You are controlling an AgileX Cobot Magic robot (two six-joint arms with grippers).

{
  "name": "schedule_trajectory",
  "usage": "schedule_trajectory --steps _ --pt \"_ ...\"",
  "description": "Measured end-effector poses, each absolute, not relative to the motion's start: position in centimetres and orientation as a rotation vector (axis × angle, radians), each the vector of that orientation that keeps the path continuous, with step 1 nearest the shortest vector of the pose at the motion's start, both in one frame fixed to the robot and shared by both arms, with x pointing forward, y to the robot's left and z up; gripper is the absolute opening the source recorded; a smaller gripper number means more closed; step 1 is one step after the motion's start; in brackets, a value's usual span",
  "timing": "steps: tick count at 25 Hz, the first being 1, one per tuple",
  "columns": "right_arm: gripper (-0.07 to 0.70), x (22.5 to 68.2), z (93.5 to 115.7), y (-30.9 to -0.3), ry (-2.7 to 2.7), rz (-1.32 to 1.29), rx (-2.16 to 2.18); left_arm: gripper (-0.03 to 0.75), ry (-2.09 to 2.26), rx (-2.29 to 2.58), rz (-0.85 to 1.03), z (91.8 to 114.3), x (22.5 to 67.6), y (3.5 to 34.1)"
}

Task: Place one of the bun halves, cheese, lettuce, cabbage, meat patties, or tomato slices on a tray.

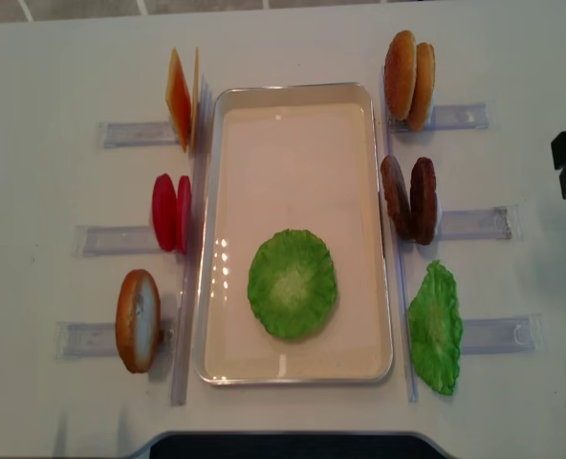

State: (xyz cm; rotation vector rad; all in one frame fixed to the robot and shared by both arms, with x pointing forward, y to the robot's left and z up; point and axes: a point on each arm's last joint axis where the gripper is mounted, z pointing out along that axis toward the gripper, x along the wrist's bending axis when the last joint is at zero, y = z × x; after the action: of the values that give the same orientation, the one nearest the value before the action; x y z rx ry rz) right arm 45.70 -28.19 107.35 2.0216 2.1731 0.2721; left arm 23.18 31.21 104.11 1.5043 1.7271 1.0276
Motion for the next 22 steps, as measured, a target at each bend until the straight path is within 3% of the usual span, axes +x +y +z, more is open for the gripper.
schedule_trajectory --steps 8,14,22 --pt "0.521 40.4 106.8 -28.8 2.133 0.285 2.028 0.692 1.727 1.504 1.028 104.1 23.2 31.2" --pt "0.521 34.9 107.1 -29.2 1.988 0.446 2.017 0.692 1.727 1.504 1.028 104.1 23.2 31.2" --pt "0.521 29.1 105.8 -29.6 1.877 0.620 1.918 0.692 1.727 1.504 1.028 104.1 23.2 31.2"
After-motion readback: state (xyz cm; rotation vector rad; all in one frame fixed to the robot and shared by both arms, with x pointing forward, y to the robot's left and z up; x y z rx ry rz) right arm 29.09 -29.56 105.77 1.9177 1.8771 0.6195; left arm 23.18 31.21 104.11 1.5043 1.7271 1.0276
